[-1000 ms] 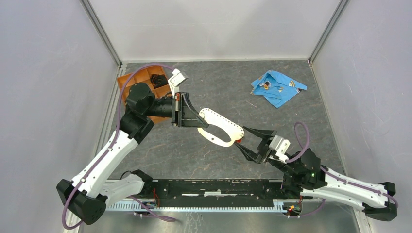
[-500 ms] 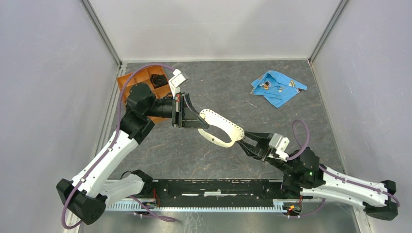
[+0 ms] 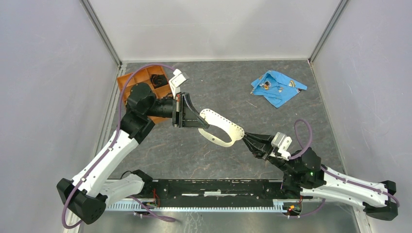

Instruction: Remove the keys from the keyring

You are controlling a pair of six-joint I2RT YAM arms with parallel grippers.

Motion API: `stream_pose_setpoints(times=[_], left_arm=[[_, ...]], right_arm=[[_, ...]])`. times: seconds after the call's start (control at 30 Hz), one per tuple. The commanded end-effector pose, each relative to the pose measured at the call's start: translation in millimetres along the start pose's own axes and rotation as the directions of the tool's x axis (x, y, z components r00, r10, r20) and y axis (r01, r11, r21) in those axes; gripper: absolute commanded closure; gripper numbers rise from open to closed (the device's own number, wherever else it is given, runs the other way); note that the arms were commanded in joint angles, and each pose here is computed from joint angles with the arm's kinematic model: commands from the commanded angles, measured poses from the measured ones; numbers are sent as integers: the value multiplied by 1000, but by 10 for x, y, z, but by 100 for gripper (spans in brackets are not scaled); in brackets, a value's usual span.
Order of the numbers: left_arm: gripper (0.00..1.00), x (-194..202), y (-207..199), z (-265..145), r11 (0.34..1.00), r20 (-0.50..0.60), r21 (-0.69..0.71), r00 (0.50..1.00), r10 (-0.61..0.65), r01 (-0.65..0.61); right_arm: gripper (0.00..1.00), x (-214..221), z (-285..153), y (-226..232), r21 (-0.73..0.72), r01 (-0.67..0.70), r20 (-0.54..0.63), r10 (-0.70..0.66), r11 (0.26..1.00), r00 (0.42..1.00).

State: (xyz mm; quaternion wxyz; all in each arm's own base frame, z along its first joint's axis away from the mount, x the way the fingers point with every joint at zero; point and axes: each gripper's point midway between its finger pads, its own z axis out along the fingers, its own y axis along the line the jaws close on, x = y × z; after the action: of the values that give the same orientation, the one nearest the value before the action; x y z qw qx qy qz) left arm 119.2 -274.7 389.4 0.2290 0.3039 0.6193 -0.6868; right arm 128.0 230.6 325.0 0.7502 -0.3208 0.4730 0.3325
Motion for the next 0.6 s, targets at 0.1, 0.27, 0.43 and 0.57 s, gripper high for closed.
stream_pose_setpoints(times=[0.1, 0.27, 0.43, 0.57], left_arm=[[98, 34, 71, -4, 995, -4, -15, 995, 98, -98], [98, 138, 258, 2, 997, -14, -17, 998, 69, -69], [98, 168, 394, -22, 998, -10, -21, 998, 54, -54], [98, 146, 448, -37, 998, 0, -28, 999, 54, -54]], right_arm=[[91, -14, -35, -215, 88, 56, -66, -50, 995, 997], [98, -62, -61, -276, 84, 110, -117, -100, 990, 988], [99, -104, -68, -277, 53, 152, -147, -142, 987, 979], [99, -28, -33, -207, -7, 181, -204, -178, 983, 963]])
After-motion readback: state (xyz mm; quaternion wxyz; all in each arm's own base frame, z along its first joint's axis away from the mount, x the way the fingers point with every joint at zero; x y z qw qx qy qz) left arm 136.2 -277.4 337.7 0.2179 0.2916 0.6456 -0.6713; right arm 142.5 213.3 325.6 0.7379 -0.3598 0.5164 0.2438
